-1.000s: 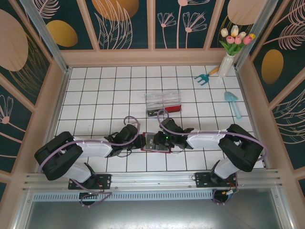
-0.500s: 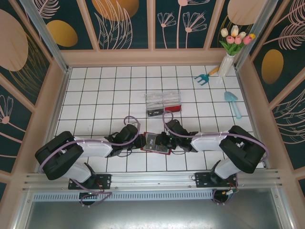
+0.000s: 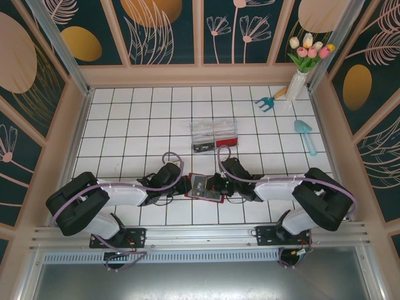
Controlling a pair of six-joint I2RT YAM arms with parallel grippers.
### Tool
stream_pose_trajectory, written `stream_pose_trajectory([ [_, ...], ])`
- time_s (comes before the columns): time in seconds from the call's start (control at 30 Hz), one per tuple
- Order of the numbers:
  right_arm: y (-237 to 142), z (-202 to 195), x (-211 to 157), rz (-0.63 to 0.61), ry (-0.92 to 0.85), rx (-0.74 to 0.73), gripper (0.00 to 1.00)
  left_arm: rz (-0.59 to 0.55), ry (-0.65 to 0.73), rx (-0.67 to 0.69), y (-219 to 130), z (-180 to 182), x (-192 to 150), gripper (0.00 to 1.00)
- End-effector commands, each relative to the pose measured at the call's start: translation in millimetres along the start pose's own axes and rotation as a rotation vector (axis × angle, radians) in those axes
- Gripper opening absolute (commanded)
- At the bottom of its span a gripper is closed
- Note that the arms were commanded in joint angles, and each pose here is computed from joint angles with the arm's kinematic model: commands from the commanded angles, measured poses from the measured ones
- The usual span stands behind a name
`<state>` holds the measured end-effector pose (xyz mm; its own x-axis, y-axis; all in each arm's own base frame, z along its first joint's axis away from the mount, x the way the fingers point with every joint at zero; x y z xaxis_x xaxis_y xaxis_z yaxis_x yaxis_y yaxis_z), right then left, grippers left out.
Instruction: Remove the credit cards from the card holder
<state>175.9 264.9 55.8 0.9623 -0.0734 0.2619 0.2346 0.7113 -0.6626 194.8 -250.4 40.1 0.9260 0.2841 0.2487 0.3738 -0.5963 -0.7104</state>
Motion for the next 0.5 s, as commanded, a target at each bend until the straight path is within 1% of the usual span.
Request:
stream_pose_trajectory([
  [0.0,-12.6,-6.4,1.6,-0.03,0.007,0.006,0.0,0.036,-0.023,0.113,-0.5,29.8,-11.5,0.02],
  [0.2,-36.3,-11.1,4.7,-0.074,-0.03,-0.007,0.0,0.03,-0.024,0.115,-0.9,29.4,-10.3,0.01],
  [0.47,-78.2,5.3,17.7,-0.157,-0.198,-0.068,0.0,0.003,-0.022,0.081,-7.4,17.9,-3.9,0.02],
])
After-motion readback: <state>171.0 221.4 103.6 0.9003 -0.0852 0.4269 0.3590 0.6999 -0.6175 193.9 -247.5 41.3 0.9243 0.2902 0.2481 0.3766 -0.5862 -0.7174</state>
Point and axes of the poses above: each hand's point on the last joint's axis, 136 mm out from that joint toward the fingers, its own y axis out along the fingers, its own z axis along the line the jaws close on, x = y × z, the point moved 3 cm from there along -y, back along the fingers, and after that the axes turned 9 degrees about -y, right-handed, at the moved point
